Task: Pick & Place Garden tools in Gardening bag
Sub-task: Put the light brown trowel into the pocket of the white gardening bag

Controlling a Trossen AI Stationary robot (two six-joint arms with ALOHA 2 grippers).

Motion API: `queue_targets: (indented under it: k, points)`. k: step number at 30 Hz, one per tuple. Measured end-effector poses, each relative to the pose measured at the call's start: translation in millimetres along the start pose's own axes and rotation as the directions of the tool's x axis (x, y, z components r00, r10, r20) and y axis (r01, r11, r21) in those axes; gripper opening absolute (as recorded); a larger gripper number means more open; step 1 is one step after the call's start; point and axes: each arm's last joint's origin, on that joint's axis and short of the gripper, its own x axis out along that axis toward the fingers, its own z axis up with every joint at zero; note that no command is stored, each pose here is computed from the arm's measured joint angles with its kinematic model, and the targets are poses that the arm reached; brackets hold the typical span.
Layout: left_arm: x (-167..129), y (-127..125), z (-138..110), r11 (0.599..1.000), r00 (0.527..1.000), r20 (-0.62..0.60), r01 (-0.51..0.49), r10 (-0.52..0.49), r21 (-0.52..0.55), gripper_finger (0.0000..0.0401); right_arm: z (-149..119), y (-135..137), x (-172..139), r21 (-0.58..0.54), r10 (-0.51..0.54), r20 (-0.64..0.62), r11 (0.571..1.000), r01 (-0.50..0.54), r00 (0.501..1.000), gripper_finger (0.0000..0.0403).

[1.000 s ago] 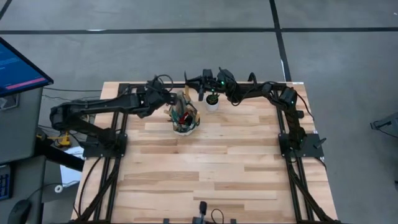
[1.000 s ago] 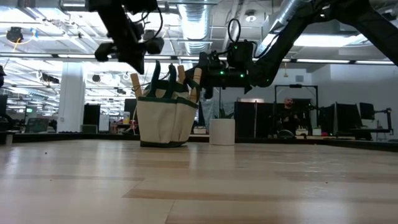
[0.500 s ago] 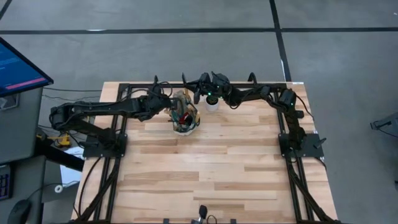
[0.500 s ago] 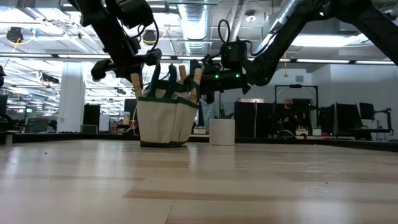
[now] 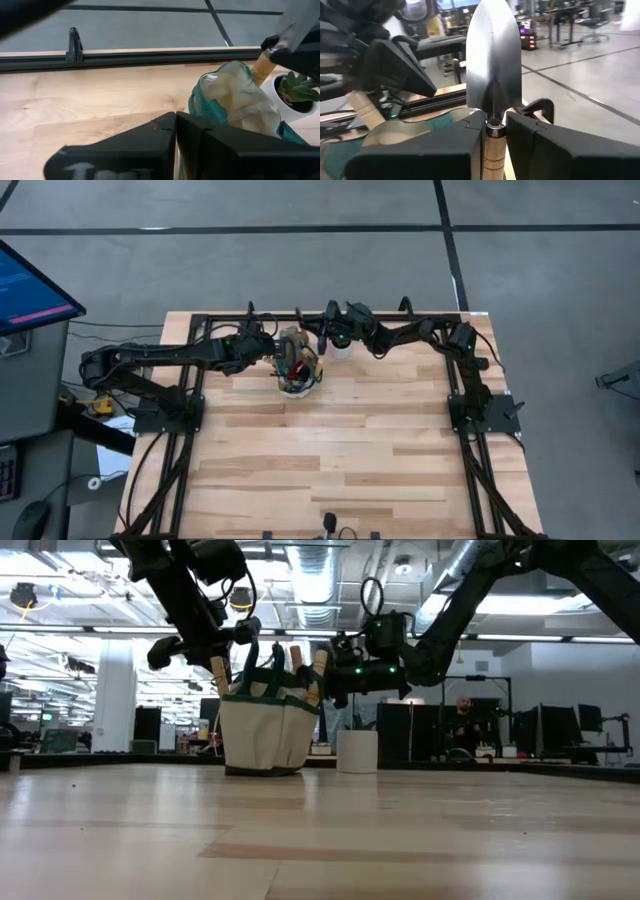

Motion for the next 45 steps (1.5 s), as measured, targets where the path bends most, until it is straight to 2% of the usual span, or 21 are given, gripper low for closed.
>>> queue_targets:
  k: [6, 14, 24, 33, 45]
  points:
    - [0.0, -0.7, 0.3, 1.0, 1.0, -0.001, 0.009, -0.009, -0.001, 0.0001, -0.4, -1.4, -1.7, -0.001, 0.114, -0.024, 0.993, -0.114, 0.993, 0.0039]
    - [-0.1, -1.5, 0.6, 1.0, 1.0, -0.006, 0.021, -0.021, -0.004, 0.0001, -3.0, 7.2, 0.7, -0.073, 0.141, -0.04, 0.987, -0.144, 0.989, 0.0039]
    - [-0.4, -4.8, -1.3, 0.993, 0.99, -0.094, 0.11, -0.106, 0.036, 0.0001, -6.0, 20.4, 4.1, -0.057, 0.113, -0.078, 0.991, -0.118, 0.991, 0.0039]
    - [-0.5, -5.4, -1.2, 0.99, 0.989, -0.096, 0.121, -0.114, 0.071, 0.0001, -15.7, 35.3, 8.1, -0.068, 0.025, -0.14, 0.997, -0.035, 0.99, 0.0039]
    - [-0.4, -5.4, -1.1, 0.986, 0.989, -0.095, 0.125, -0.115, 0.109, 0.0001, -29.7, 35.3, -3.3, -0.072, -0.002, -0.156, 0.997, -0.009, 0.988, 0.0039]
